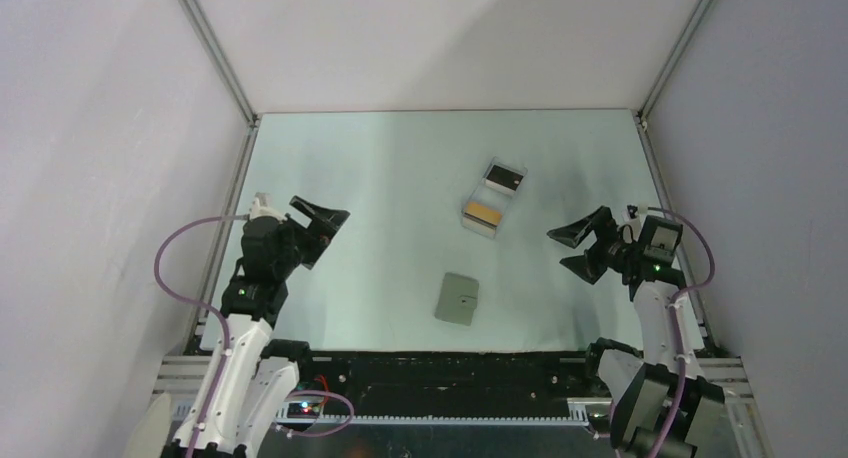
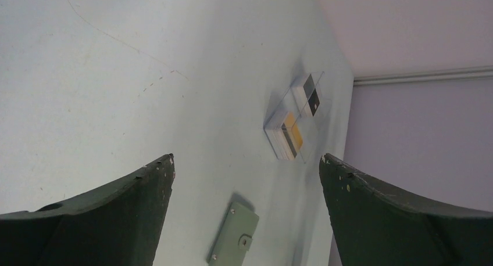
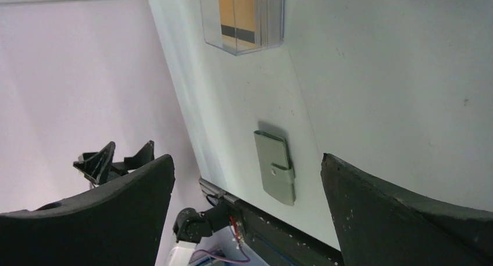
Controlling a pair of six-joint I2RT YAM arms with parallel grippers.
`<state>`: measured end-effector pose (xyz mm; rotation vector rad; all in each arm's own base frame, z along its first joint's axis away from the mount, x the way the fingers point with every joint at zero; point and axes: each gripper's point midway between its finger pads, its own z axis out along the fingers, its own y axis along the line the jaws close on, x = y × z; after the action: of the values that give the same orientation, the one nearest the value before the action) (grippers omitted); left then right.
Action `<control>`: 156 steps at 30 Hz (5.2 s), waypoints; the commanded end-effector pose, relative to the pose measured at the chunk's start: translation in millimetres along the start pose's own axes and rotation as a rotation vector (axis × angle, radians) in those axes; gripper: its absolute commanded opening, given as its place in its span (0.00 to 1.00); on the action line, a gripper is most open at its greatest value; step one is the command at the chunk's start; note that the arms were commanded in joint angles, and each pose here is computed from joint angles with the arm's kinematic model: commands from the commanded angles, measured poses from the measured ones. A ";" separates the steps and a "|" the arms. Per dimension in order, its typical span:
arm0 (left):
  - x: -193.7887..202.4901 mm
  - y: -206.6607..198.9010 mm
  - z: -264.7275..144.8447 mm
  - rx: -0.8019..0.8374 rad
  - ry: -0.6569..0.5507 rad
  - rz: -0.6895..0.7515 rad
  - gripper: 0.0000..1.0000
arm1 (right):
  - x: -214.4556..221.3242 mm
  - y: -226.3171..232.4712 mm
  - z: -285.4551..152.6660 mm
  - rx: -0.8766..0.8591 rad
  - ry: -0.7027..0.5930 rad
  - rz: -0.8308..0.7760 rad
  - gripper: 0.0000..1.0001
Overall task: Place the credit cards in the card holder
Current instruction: Pick up the card holder from the center of the board, then open the card holder at the center of the board.
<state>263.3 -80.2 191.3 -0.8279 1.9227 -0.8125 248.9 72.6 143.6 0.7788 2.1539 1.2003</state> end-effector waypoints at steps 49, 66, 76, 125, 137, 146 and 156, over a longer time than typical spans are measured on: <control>290.0 -35.3 45.7 0.112 1.074 0.218 0.57 | 192.8 -6.1 123.9 0.198 0.592 -0.194 0.63; 283.4 -36.9 30.5 0.169 1.048 0.181 0.45 | 180.7 21.5 131.3 0.021 0.595 -0.176 0.55; 270.4 -42.0 33.9 0.161 0.951 0.166 0.08 | 172.1 23.3 120.9 0.046 0.548 -0.224 0.55; 184.5 -147.9 -48.4 0.437 0.897 0.062 0.00 | 170.1 146.8 39.7 0.039 -0.024 -1.347 0.66; 184.4 -146.1 -49.0 0.426 0.894 0.025 0.00 | 143.5 149.1 40.5 0.267 -0.243 -1.412 0.55; 186.0 -141.7 -48.4 0.418 0.898 0.024 0.00 | 123.1 146.3 42.1 0.329 -0.270 -1.390 0.44; 188.8 -136.0 -51.9 0.424 0.910 0.042 0.00 | 86.3 127.9 47.1 0.427 -0.249 -1.311 0.43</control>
<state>204.5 -295.4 215.1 -0.2713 2.3467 -1.5553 219.9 275.1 224.2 -0.4889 1.9901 0.2410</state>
